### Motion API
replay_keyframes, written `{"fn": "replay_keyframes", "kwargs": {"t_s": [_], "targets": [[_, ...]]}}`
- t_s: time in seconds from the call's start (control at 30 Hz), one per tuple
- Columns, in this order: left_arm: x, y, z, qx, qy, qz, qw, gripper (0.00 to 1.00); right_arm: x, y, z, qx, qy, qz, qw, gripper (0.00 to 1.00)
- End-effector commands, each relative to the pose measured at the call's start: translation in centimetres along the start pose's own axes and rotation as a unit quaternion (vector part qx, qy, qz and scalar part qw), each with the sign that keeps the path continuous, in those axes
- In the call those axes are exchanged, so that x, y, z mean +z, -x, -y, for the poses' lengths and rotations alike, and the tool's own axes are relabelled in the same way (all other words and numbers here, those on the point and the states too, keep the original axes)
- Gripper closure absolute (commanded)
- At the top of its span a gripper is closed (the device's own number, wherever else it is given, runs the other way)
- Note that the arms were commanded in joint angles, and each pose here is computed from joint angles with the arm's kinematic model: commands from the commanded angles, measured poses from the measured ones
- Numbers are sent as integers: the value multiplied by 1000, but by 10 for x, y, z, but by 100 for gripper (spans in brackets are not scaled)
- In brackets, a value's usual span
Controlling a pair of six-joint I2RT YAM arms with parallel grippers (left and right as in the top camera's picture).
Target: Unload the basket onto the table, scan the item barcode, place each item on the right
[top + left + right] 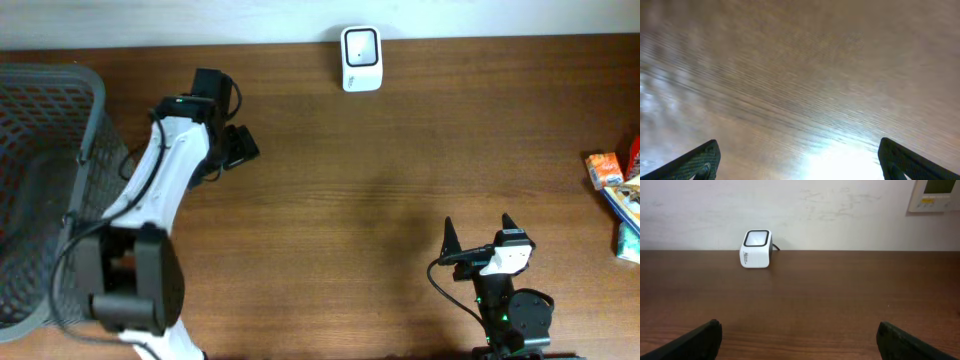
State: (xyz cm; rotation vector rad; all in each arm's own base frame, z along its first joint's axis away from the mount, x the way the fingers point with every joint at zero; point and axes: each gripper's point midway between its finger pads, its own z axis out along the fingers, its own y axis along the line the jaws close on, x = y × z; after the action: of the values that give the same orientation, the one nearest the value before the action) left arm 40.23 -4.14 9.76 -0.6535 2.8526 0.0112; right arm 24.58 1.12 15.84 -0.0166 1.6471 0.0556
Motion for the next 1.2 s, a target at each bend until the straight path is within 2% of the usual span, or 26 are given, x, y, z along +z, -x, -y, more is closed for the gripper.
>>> {"fn": "replay_keyframes", "kwargs": {"t_s": [0.0,0.03,0.13,0.3,0.37,0.43,0.6,0.73,1.17], "targets": [[-79,2,2,123,-29,99,987,1,0,-3,0,2,-2,-2,1000,2],[-98,-5,0,169,-23,125,977,1,0,-3,0,2,-2,-2,1000,2],[-127,-31,-21,179,-19,187,966,1,0,-3,0,2,-2,-2,1000,2],[-113,-91,-63,178,-84,298,934,1,0,-3,0,2,-2,-2,1000,2],[-119,-108,-73,175,-120,361,908,1,0,-3,0,2,-2,-2,1000,2],[-120,-121,-81,169,-143,392,893,1,0,-3,0,2,-2,-2,1000,1],[-102,-126,-90,152,-148,415,885,1,0,-3,0,2,-2,-2,1000,1],[-96,-122,-93,129,-176,456,863,1,0,-3,0,2,-2,-2,1000,2],[-89,-107,-108,79,-185,558,805,1,0,-3,0,2,-2,-2,1000,1]]}}
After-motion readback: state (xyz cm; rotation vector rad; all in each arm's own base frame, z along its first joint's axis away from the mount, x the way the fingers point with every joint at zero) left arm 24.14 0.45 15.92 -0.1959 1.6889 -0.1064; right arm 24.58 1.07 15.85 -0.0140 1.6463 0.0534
